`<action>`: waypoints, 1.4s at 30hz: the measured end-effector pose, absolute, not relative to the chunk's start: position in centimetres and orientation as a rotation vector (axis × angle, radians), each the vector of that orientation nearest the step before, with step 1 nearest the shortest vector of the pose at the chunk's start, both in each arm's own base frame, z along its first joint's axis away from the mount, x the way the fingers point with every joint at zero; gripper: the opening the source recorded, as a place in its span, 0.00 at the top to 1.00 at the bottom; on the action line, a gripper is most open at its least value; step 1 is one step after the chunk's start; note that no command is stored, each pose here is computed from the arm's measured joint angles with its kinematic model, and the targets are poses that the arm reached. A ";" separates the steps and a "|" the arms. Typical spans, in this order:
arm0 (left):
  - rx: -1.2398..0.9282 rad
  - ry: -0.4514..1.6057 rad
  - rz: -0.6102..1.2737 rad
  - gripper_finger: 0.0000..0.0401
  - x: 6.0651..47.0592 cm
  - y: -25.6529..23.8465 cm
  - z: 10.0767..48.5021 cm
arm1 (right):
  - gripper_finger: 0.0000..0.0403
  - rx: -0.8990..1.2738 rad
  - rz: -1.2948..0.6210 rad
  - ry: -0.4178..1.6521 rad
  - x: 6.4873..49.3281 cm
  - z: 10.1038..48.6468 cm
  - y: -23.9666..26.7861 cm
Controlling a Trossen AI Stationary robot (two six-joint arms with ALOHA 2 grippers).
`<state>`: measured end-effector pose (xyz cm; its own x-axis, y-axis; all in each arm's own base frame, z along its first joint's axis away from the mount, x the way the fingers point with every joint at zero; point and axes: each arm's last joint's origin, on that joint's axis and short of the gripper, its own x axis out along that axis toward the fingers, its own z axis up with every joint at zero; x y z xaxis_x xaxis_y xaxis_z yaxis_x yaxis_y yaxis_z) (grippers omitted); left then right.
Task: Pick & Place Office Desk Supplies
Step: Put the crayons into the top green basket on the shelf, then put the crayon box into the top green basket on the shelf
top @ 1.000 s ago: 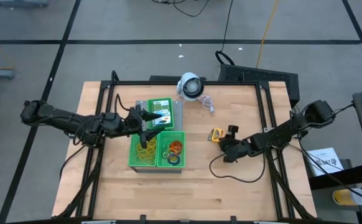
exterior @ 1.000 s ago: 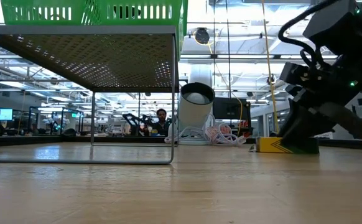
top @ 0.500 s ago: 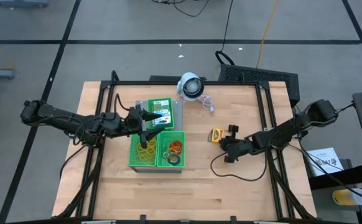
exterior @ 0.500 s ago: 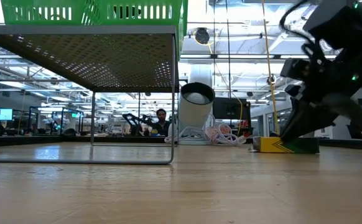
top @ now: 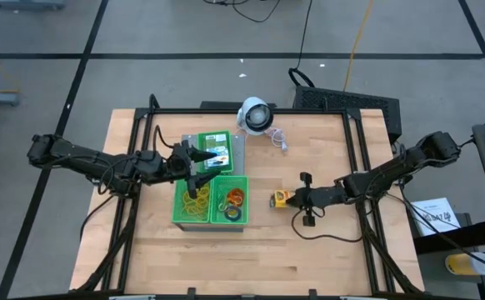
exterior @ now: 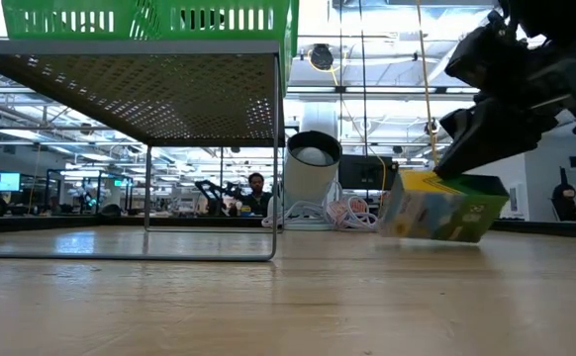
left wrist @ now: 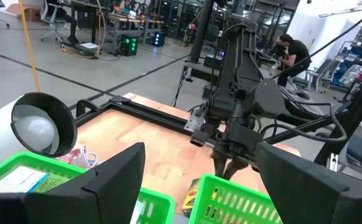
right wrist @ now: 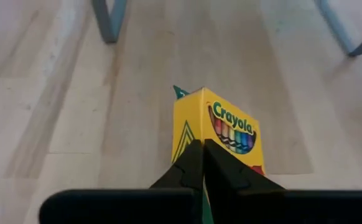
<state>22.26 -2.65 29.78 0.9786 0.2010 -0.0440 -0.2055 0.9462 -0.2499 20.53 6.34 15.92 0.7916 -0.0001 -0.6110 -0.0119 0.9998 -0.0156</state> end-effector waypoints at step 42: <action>-0.264 0.016 0.207 0.23 22.3 -2.7 29.8 | 0.28 -0.026 0.074 0.596 23.3 14.0 5.9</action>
